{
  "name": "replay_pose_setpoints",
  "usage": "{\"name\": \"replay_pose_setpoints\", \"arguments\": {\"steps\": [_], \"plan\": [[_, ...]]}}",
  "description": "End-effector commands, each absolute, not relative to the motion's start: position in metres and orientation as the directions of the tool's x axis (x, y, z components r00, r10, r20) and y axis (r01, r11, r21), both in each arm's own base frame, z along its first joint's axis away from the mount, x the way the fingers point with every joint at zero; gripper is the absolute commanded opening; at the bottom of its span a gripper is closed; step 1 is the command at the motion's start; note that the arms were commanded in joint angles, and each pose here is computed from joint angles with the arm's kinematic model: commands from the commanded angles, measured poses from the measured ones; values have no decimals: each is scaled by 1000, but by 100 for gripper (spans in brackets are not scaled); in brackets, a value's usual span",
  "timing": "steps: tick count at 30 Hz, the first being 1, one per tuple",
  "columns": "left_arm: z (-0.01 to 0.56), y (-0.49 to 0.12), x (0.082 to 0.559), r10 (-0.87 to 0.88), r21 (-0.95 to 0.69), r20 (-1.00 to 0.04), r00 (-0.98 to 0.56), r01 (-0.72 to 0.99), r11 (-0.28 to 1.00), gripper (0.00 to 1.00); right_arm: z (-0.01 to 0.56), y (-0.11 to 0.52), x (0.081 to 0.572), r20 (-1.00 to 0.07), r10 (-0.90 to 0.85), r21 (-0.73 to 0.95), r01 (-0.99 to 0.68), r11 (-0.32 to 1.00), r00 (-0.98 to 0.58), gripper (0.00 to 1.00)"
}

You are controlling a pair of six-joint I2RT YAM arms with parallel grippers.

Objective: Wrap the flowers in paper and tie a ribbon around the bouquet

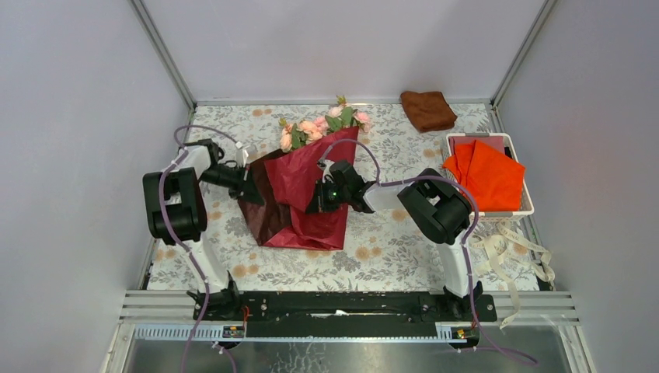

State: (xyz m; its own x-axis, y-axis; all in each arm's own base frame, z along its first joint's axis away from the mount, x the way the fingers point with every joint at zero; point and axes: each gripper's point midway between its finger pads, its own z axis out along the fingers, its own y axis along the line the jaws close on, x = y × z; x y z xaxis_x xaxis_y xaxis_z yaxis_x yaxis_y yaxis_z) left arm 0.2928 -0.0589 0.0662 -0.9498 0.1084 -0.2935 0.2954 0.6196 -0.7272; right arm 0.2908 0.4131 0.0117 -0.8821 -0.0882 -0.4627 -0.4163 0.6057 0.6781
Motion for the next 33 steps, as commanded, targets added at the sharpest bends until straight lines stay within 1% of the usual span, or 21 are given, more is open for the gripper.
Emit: {"name": "replay_pose_setpoints", "arguments": {"steps": [1, 3, 6, 10, 12, 14, 17, 20, 26, 29, 31, 33], "plan": [[140, -102, 281, 175, -750, -446, -878, 473, 463, 0, -23, 404, 270, -385, -127, 656, -368, 659, -914, 0], [151, -129, 272, 238, -745, -463, -854, 520, 417, 0, -23, 404, 269, -380, -120, 659, -360, 661, -917, 0], [156, -163, 270, 305, -748, -450, -839, 541, 385, 0, -19, 405, 270, -384, -108, 664, -355, 658, -917, 0], [153, -199, 295, 320, -751, -437, -841, 537, 385, 0, -6, 411, 274, -397, -76, 688, -351, 635, -915, 0], [143, -210, 316, 293, -740, -427, -856, 517, 431, 0, 7, 415, 276, -399, -27, 721, -332, 608, -916, 0], [128, -215, 340, 267, -703, -441, -857, 515, 491, 0, 24, 417, 278, -415, 39, 757, -321, 569, -909, 0], [105, -214, 359, 239, -683, -419, -876, 478, 552, 0, 46, 414, 281, -433, 119, 778, -304, 550, -894, 0], [82, -218, 363, 256, -668, -384, -887, 459, 585, 0, 62, 413, 281, -463, 156, 775, -313, 550, -872, 0], [43, -227, 352, 359, -594, -350, -865, 501, 629, 0, 96, 408, 275, -485, 193, 786, -329, 524, -853, 0], [30, -221, 350, 379, -566, -333, -863, 504, 652, 0, 110, 387, 267, -524, 176, 743, -347, 572, -833, 5], [24, -217, 348, 389, -549, -327, -862, 508, 664, 0, 106, 362, 266, -563, 145, 672, -348, 654, -814, 10], [24, -216, 346, 393, -547, -326, -860, 510, 664, 0, 96, 330, 269, -576, 129, 609, -318, 727, -807, 16]]}}
